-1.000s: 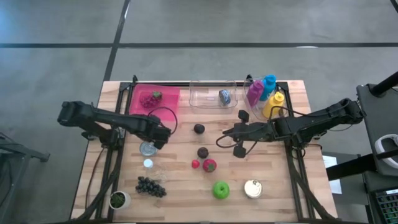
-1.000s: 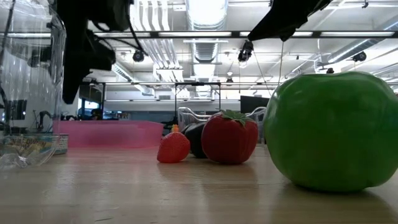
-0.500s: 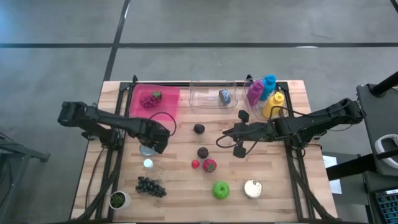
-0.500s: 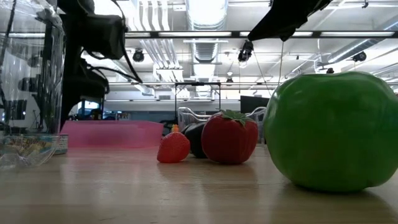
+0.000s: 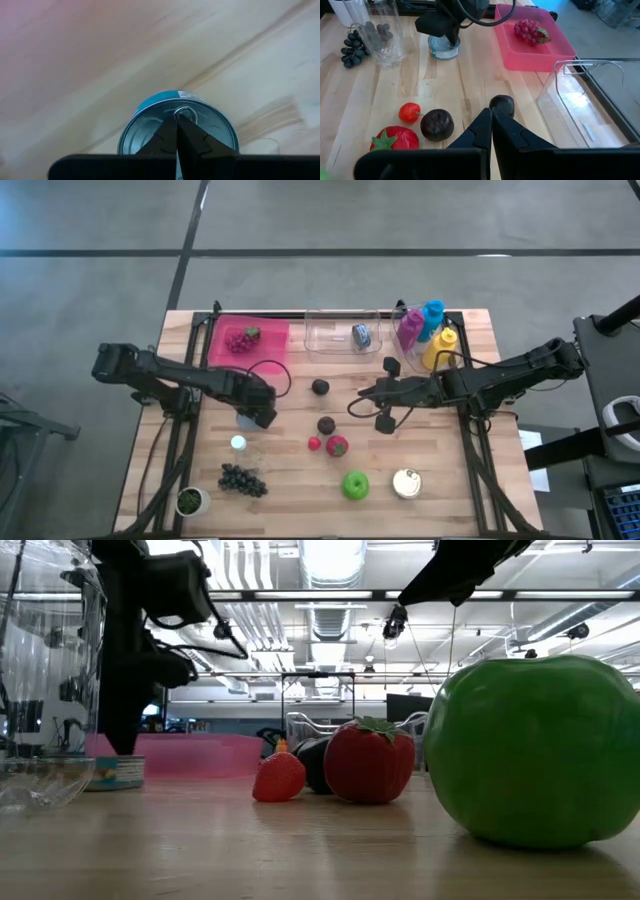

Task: Pick & Place Food Item
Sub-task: Move the light blue tuna can to the center of the table

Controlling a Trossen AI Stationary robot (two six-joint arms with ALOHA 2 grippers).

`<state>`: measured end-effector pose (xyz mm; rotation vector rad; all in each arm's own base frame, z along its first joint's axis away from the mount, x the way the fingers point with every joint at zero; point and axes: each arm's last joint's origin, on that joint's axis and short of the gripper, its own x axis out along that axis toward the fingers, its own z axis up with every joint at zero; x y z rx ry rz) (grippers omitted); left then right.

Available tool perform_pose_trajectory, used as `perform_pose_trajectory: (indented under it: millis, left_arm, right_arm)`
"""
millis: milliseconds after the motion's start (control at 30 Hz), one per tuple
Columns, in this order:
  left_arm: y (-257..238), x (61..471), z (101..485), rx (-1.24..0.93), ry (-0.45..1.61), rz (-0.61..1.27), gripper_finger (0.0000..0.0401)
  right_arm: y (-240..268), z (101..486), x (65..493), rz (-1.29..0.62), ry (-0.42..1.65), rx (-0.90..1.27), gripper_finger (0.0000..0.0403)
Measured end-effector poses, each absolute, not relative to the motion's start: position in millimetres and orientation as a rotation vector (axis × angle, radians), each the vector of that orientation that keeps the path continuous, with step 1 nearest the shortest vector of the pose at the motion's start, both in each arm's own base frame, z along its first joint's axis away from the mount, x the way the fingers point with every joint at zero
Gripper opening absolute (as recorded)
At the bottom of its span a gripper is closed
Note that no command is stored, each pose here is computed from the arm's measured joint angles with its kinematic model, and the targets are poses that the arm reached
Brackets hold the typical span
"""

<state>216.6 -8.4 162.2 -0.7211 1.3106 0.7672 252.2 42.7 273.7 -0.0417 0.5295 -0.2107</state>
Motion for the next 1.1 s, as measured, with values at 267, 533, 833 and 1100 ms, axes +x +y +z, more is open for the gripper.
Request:
perform_pose_trajectory:
  millis: [267, 533, 833, 1100]
  left_arm:
    - [-8, 228, 161, -0.683, 1.202, 0.670, 0.0001]
    - [-9, 239, 151, -0.662, 1.170, 0.644, 0.0001]
    - [-9, 254, 149, -0.618, 1.069, 0.541, 0.0001]
    - [-9, 262, 144, -0.584, 1.037, 0.507, 0.0001]
  right_arm:
    - [43, 274, 252, -0.211, 0.528, -0.041, 0.0008]
    - [43, 274, 252, -0.210, 0.526, -0.044, 0.0008]
    - [43, 276, 253, -0.206, 0.506, -0.048, 0.0008]
    - [43, 276, 254, -0.203, 0.503, -0.058, 0.0008]
